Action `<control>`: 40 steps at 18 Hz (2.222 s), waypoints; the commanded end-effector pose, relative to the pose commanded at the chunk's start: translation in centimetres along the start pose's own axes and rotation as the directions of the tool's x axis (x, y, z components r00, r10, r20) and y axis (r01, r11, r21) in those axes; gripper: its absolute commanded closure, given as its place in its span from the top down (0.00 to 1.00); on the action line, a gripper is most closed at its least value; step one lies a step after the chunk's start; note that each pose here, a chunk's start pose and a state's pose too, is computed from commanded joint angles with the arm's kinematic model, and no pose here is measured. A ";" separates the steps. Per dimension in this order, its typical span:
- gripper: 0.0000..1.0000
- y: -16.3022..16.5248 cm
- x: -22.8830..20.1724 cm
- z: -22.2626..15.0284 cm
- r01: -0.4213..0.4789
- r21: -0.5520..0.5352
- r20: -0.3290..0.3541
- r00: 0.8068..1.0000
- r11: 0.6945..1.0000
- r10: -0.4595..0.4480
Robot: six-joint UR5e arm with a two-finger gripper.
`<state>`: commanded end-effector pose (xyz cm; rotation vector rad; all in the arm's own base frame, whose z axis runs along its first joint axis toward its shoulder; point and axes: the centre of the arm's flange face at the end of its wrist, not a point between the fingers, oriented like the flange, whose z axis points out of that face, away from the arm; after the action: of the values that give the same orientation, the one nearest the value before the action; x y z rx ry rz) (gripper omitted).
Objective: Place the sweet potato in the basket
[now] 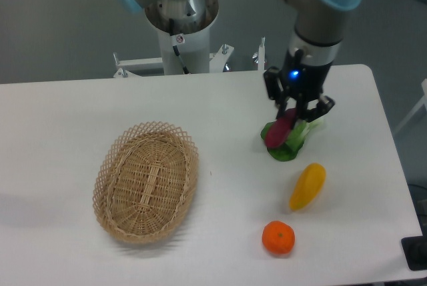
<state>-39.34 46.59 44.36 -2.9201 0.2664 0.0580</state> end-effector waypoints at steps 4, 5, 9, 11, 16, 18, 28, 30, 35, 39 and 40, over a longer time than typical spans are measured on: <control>0.34 -4.4 4.7 4.3 0.070 0.053 0.045 0.996 0.996 -0.072; 0.34 -5.0 5.8 6.0 0.085 0.064 0.049 0.995 0.994 -0.088; 0.34 -7.2 10.4 11.4 0.042 0.034 0.039 0.998 0.999 -0.043; 0.34 -8.4 12.3 14.0 0.016 -0.012 0.021 1.000 1.000 -0.016; 0.35 -10.3 15.8 17.0 -0.045 -0.058 -0.012 0.999 0.997 0.044; 0.36 -10.6 16.5 18.1 -0.059 -0.075 -0.015 0.998 0.995 0.058; 0.38 -9.9 20.0 22.2 -0.124 -0.165 -0.002 0.992 0.979 0.125; 0.39 -9.7 20.2 22.5 -0.125 -0.170 -0.008 0.992 0.977 0.126; 0.71 -10.1 19.9 21.9 -0.121 -0.160 0.006 0.992 0.980 0.123; 1.00 -11.1 19.0 20.3 -0.121 -0.124 0.063 0.990 0.985 0.130; 1.00 -11.6 18.6 19.7 -0.117 -0.119 0.076 0.989 0.986 0.126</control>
<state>-19.30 58.59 26.36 -3.0015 0.4411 0.2202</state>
